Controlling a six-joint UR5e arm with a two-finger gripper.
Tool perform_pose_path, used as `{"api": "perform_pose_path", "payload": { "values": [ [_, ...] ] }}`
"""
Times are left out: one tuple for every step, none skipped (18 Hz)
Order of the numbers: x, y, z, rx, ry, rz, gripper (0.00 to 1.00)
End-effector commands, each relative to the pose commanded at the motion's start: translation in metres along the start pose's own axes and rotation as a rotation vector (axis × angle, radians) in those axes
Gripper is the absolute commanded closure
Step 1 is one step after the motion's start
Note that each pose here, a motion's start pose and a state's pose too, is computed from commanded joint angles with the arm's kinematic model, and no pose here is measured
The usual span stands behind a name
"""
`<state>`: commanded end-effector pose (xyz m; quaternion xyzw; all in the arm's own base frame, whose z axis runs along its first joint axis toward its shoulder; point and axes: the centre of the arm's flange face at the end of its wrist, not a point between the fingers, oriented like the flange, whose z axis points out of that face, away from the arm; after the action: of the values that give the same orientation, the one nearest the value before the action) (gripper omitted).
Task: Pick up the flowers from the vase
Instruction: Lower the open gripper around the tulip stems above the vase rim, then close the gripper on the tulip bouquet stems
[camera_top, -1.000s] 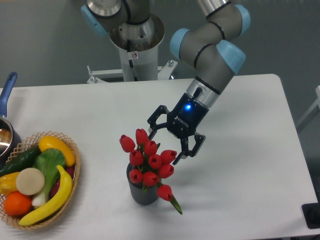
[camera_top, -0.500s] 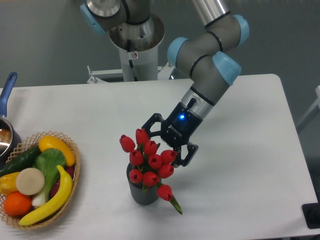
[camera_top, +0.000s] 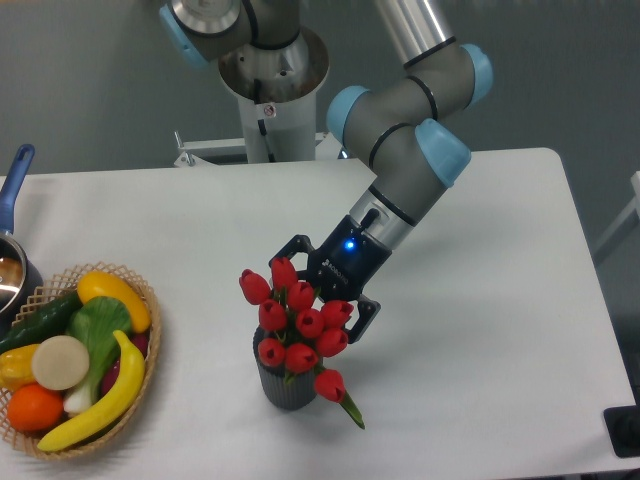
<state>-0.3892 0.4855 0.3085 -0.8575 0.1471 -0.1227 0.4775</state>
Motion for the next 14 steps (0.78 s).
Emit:
{"api": "perform_pose_path", "payload": {
  "values": [
    [-0.0005,-0.0003,0.0006,0.011,0.004,-0.003,0.00],
    [-0.0009,-0.0004,0.0004,0.023,0.007,-0.003,0.00],
    [-0.0007,-0.0012,0.0004,0.032,0.010,-0.003,0.00],
    [-0.0006,-0.0014,0.0004,0.033,0.011,-0.003,0.00],
    [-0.0006,-0.0014,0.0004,0.033,0.011,-0.003,0.00],
    [-0.0006,-0.0015,0.0003,0.035,0.011,-0.003,0.00],
    [-0.0006,-0.0015,0.0003,0.035,0.011,-0.003,0.00],
    [-0.0010,-0.0011,-0.0004,0.035,0.010,-0.004,0.00],
    [-0.0011,-0.0010,-0.0004,0.033,0.009,-0.004,0.04],
    [-0.0012,-0.0012,-0.0015,0.034,0.008,-0.005,0.12],
    [-0.0009,-0.0008,-0.0013,0.035,0.009,-0.005,0.17],
    [-0.0011,0.0000,-0.0007,0.035,0.010,-0.008,0.23],
    [-0.0014,-0.0004,-0.0020,0.035,0.007,-0.007,0.29],
    [-0.0018,0.0001,-0.0027,0.035,0.007,-0.009,0.33]
  ]
}}
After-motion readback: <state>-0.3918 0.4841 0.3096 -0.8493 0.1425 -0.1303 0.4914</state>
